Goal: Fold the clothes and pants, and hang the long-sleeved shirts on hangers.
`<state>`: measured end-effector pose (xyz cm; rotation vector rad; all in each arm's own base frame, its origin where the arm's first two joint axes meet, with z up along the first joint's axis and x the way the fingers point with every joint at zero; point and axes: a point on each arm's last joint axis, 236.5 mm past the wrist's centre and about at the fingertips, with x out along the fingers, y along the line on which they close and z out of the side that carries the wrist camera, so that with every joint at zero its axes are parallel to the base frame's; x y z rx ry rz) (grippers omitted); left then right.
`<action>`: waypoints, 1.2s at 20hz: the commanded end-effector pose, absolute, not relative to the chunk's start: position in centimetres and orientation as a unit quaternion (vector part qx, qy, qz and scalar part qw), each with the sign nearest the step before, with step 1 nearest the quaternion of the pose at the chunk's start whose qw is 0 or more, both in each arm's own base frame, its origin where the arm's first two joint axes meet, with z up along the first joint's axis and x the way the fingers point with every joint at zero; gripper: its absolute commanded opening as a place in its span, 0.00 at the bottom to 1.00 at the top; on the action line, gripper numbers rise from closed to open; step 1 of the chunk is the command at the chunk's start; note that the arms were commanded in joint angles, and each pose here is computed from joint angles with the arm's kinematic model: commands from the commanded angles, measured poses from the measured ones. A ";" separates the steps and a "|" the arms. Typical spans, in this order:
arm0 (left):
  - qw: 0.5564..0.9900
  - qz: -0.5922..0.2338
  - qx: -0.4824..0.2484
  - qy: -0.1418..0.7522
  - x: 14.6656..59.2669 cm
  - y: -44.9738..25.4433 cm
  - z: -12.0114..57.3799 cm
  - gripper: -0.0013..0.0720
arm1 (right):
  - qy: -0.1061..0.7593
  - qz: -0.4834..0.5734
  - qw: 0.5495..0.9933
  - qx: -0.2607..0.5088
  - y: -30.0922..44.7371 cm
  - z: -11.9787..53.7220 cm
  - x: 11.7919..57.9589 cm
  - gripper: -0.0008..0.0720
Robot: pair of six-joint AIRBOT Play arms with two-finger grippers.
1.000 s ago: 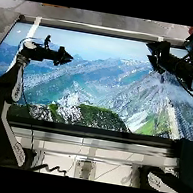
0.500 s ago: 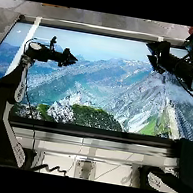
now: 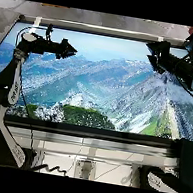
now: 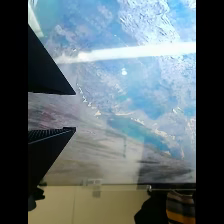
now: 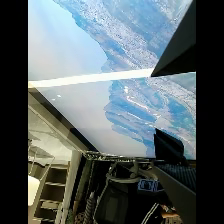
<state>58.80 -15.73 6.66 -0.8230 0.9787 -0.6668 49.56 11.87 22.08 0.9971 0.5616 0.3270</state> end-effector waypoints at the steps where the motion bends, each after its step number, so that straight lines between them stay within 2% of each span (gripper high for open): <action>1: 0.754 -0.307 -0.375 0.444 58.8 -15.8 7.2 0.33 | 0.265 0.154 0.828 0.470 11.9 22.1 49.6 0.82; 13: 0.750 -0.304 -0.378 0.450 58.9 -15.8 6.3 0.33 | 0.265 0.154 0.828 0.470 11.9 22.1 49.6 0.82; 24: 0.732 -0.291 -0.390 0.477 59.2 -15.7 2.0 0.33 | 0.265 0.154 0.828 0.470 11.9 22.1 49.6 0.82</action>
